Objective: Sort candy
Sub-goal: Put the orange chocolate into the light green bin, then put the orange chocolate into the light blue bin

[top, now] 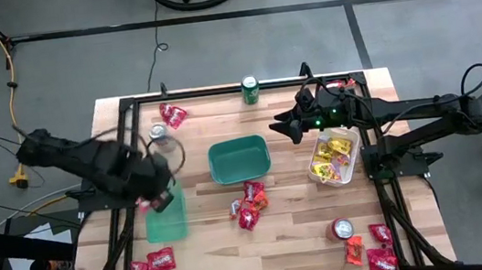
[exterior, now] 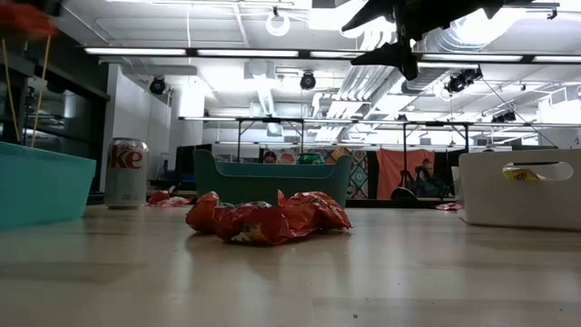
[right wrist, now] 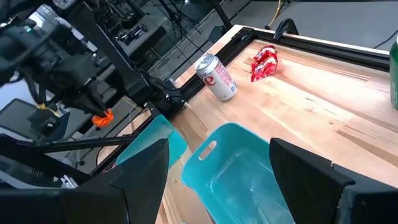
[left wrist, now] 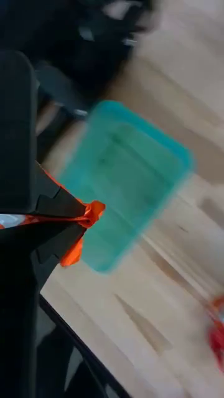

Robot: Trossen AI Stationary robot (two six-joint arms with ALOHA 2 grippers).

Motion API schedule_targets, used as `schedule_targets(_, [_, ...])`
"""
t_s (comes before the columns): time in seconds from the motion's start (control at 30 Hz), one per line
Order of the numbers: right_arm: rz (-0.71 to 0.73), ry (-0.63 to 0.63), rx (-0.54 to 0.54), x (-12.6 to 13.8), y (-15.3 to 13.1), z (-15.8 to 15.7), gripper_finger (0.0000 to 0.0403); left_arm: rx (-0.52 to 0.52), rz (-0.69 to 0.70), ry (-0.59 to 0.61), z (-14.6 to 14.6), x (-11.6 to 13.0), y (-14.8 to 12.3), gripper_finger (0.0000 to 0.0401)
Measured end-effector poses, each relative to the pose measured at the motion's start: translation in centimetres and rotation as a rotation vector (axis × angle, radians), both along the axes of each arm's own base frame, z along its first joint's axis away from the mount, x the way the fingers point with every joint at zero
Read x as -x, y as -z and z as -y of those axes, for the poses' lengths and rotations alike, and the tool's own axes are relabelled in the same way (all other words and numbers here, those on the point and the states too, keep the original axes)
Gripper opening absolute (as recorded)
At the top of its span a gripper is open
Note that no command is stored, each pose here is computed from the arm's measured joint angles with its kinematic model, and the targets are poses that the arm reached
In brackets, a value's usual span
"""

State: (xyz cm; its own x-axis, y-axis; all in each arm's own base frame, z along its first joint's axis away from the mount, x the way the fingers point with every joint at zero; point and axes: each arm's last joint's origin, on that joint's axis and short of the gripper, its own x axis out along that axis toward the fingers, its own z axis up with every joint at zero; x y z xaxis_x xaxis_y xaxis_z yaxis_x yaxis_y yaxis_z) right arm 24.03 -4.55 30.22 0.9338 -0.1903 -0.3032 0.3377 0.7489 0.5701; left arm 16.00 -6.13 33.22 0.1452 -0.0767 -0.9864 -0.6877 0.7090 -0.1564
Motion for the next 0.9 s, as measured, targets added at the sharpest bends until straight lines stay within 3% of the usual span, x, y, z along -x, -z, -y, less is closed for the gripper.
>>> schedule_targets(0.27, [-0.006, -0.009, 0.024, 0.0, 0.0, 0.0, 0.0272, -0.052, 0.017, -0.033, 2.8, -0.2, 1.0, 0.0])
schedule_targets(0.57, [-0.022, -0.014, 0.019, 0.0, 0.2, 0.0, 0.0272, -0.005, -0.059, -0.021, 3.2, -0.5, 7.3, 0.0006])
schedule_targets(0.9, [-0.035, -0.025, 0.013, 0.1, 0.3, -0.1, 0.0272, -0.022, -0.055, -0.035, 1.9, -1.0, 10.2, 0.0097])
